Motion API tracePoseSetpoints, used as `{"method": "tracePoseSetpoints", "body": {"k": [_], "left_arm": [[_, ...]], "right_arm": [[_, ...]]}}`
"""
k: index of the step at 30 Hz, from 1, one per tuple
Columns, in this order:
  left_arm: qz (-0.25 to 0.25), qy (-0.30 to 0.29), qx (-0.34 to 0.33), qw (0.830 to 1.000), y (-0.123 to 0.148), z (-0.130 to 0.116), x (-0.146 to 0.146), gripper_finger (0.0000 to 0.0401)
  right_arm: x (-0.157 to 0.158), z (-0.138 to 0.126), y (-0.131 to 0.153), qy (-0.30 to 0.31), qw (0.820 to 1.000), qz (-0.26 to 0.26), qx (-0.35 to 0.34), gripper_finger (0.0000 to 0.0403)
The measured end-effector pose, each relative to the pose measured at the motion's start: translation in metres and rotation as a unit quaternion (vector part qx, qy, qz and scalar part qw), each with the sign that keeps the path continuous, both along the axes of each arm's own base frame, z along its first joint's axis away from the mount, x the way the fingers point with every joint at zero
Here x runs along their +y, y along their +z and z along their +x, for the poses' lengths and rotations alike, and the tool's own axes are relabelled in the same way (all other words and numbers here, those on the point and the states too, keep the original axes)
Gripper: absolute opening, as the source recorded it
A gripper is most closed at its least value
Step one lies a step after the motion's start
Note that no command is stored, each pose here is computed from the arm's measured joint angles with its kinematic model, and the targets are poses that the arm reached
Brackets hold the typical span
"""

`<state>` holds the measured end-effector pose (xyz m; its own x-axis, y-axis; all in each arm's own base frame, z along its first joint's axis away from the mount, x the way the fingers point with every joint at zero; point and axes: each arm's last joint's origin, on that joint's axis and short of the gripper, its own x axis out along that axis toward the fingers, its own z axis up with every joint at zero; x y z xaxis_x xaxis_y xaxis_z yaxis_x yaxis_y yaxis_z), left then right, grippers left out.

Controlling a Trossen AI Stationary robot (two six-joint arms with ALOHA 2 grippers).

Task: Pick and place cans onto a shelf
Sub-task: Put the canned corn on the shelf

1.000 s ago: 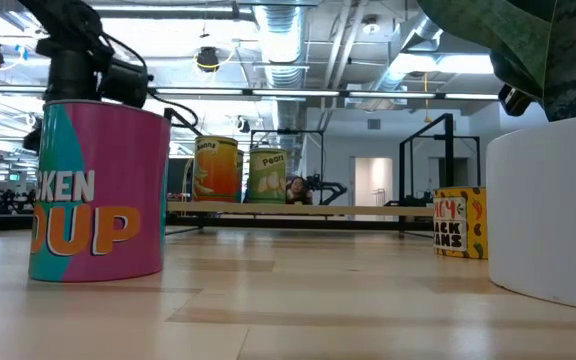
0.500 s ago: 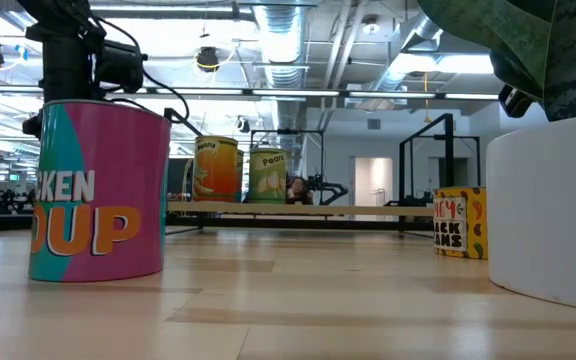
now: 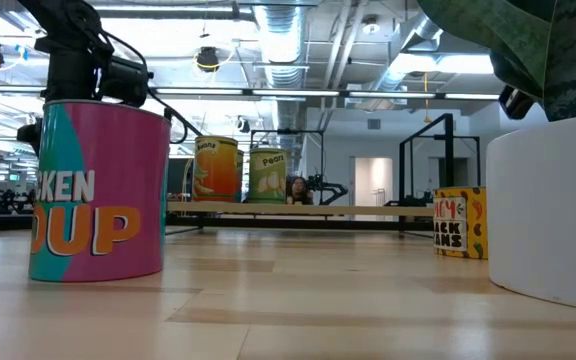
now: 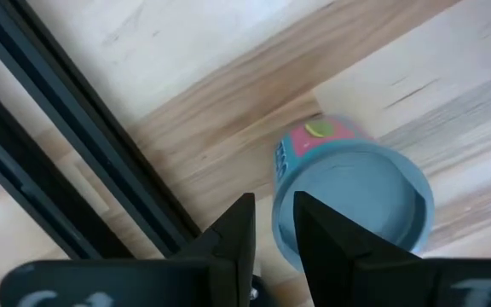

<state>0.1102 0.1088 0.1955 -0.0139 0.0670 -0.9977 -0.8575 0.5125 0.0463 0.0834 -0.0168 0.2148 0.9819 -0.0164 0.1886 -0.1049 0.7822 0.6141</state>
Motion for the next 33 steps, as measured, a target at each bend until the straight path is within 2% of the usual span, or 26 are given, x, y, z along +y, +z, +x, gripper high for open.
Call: {"method": "tracePoseSetpoints", "body": {"k": [22,27,33], "left_arm": [[-0.006,0.026,-0.002,1.000,0.000,0.000,-0.001,0.0071],[-0.035,0.021,-0.006,0.999,-0.009,-0.003,-0.005,0.0071],[-0.038,0.064,-0.005,0.997,-0.017,-0.006,-0.008,0.0071]], "right_arm": [[0.001,0.001,-0.004,0.012,1.000,0.002,0.019,0.0038],[0.001,0.001,-0.004,0.024,1.000,0.000,0.019,0.0038],[0.002,0.001,-0.004,0.034,0.999,0.002,0.019,0.0038]]}}
